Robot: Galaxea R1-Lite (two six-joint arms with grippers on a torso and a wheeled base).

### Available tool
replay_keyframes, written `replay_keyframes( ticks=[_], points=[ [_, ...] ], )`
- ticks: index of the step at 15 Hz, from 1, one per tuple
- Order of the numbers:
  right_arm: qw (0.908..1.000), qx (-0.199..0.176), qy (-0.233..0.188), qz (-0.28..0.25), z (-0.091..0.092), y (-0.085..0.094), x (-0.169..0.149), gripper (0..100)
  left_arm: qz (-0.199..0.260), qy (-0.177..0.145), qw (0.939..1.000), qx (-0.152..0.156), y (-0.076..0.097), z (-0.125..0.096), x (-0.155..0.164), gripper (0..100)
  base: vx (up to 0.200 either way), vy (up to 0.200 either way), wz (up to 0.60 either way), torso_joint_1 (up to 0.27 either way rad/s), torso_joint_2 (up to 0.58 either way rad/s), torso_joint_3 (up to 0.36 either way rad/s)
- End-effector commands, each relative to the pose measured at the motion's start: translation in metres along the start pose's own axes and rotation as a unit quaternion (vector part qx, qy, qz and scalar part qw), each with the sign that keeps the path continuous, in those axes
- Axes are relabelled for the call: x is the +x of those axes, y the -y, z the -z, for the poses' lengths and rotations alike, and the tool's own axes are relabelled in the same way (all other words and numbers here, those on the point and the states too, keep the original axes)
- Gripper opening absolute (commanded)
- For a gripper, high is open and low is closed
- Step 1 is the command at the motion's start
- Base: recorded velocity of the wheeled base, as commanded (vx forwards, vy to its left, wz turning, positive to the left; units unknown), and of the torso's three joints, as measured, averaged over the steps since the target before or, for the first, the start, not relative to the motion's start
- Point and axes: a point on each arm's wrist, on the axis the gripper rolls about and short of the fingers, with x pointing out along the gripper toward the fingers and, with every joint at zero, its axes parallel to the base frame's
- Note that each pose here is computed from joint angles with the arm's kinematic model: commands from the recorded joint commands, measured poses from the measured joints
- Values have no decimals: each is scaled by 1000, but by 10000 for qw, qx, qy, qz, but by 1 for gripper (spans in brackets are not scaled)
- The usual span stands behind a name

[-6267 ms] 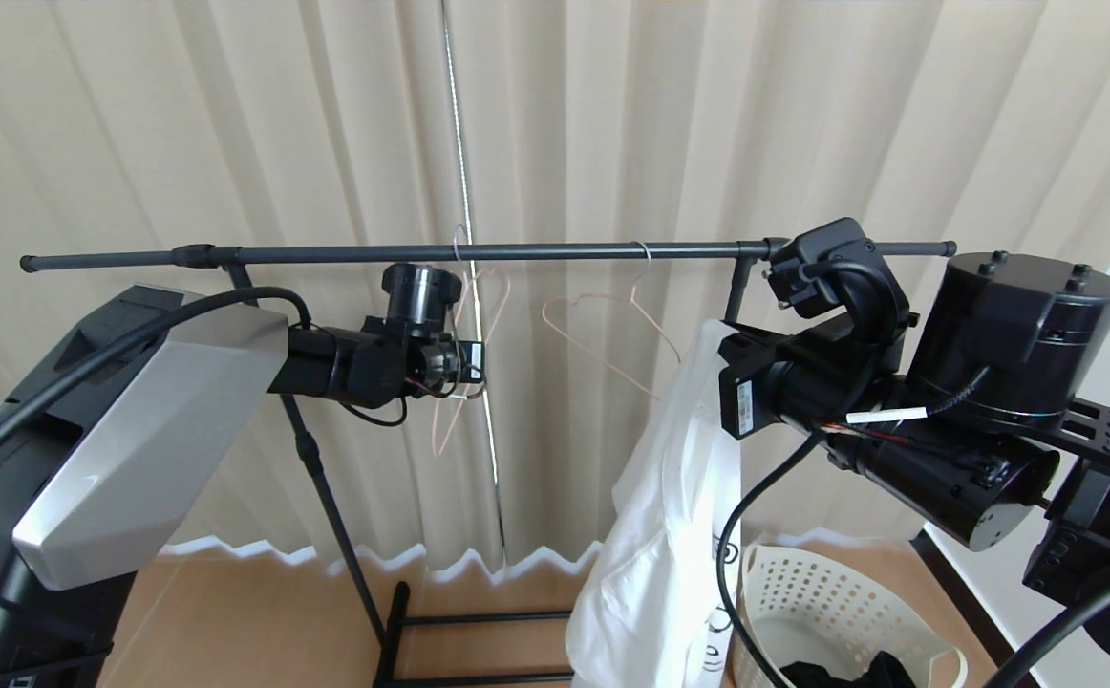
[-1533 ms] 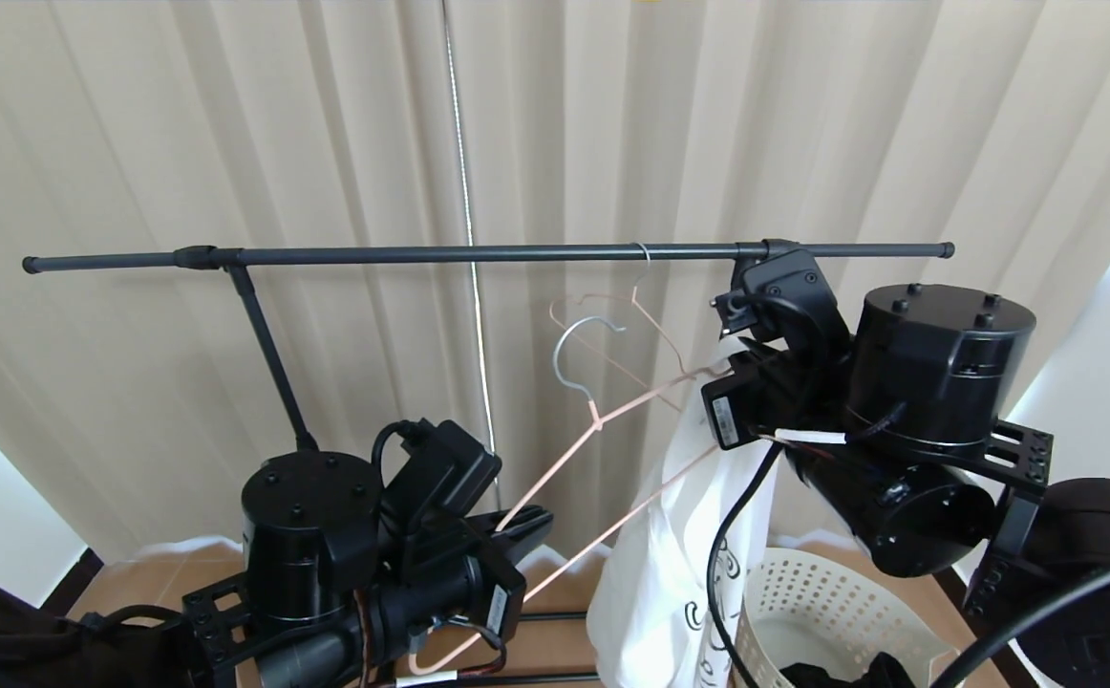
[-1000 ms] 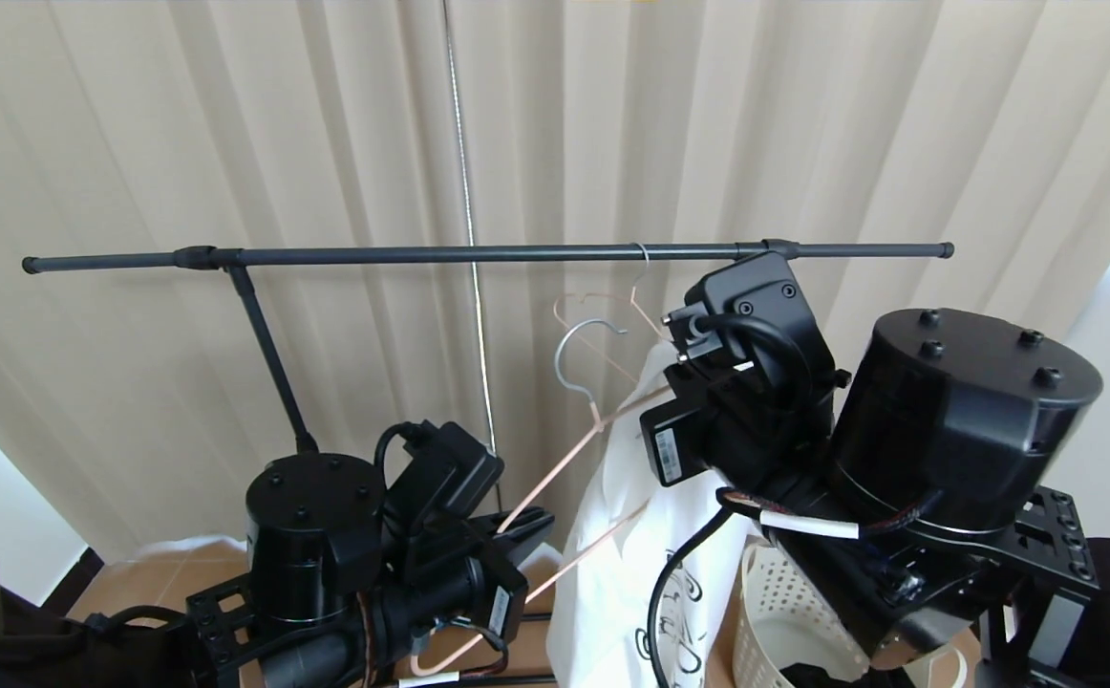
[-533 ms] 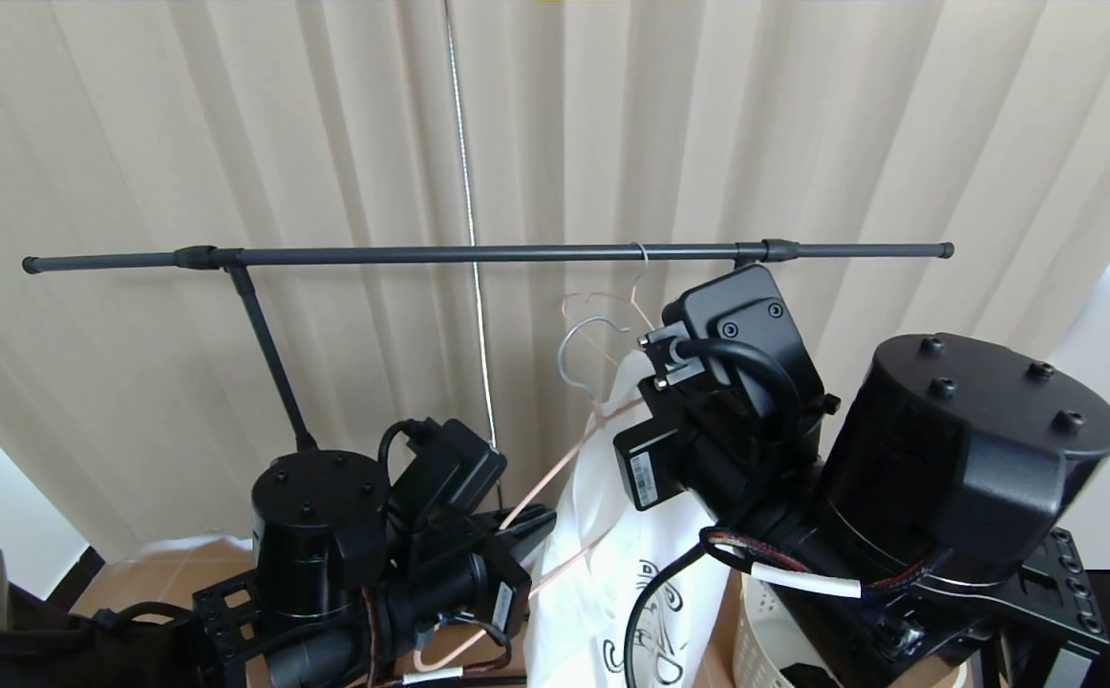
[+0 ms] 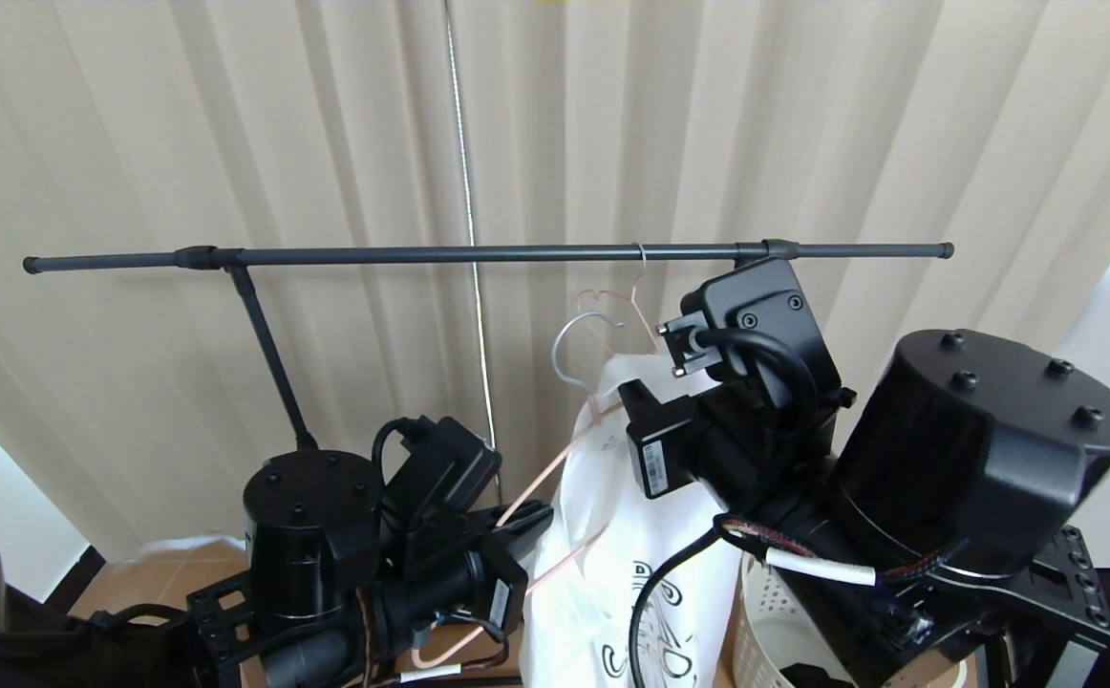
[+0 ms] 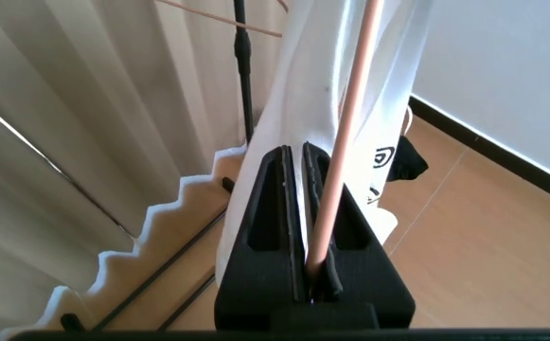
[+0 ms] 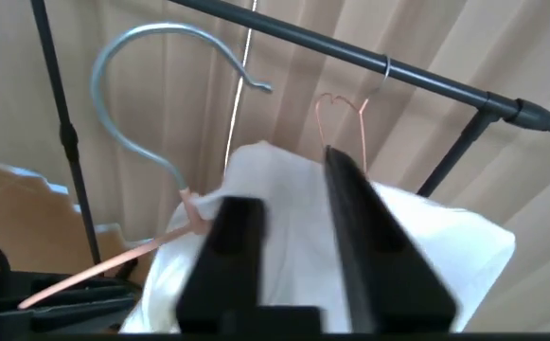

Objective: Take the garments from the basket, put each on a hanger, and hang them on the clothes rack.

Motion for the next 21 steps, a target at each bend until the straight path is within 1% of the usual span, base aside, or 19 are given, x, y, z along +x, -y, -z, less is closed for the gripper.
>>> replay_keyframes(
  ticks=[1, 4, 10, 12, 14, 15, 18, 19, 21],
  points=[
    [9997, 33, 5, 248, -1, 13, 9, 100, -6, 29, 10000, 3, 0, -1, -4, 0, 0, 0, 0, 0, 0, 0],
    [9994, 83, 57, 329, -5, 18, 10, 100, -8, 75, 10000, 4, 0, -3, -8, 0, 0, 0, 0, 0, 0, 0],
    [9995, 50, 20, 298, -2, 17, 10, 100, -138, 186, 9997, -41, -7, -8, -10, 0, 0, 0, 0, 0, 0, 0],
    [9997, 55, 26, 236, -2, 14, 7, 100, -183, 192, 9996, -52, -10, -9, -8, 0, 0, 0, 0, 0, 0, 0],
    [10000, 10, -3, 73, 0, 7, 1, 100, -246, 274, 9993, -63, -14, -13, -6, 0, 0, 0, 0, 0, 0, 0],
    [10000, 6, -3, 42, 0, 6, -1, 100, -277, 296, 9992, -69, -16, -14, -6, 0, 0, 0, 0, 0, 0, 0],
    [10000, 1, -2, 11, 0, 9, -6, 100, -398, 354, 9985, -106, -23, -15, -6, 0, 0, 0, 0, 0, 0, 0],
    [10000, 15, 17, 7, -1, 11, -8, 100, -462, 436, 9979, -115, -27, -16, -7, 0, 0, 0, 0, 0, 0, 0],
    [9998, -21, 27, -210, 1, 15, -13, 100, -568, 478, 9972, -127, -35, -17, -8, 0, 0, 0, 0, 0, 0, 0]
  ],
)
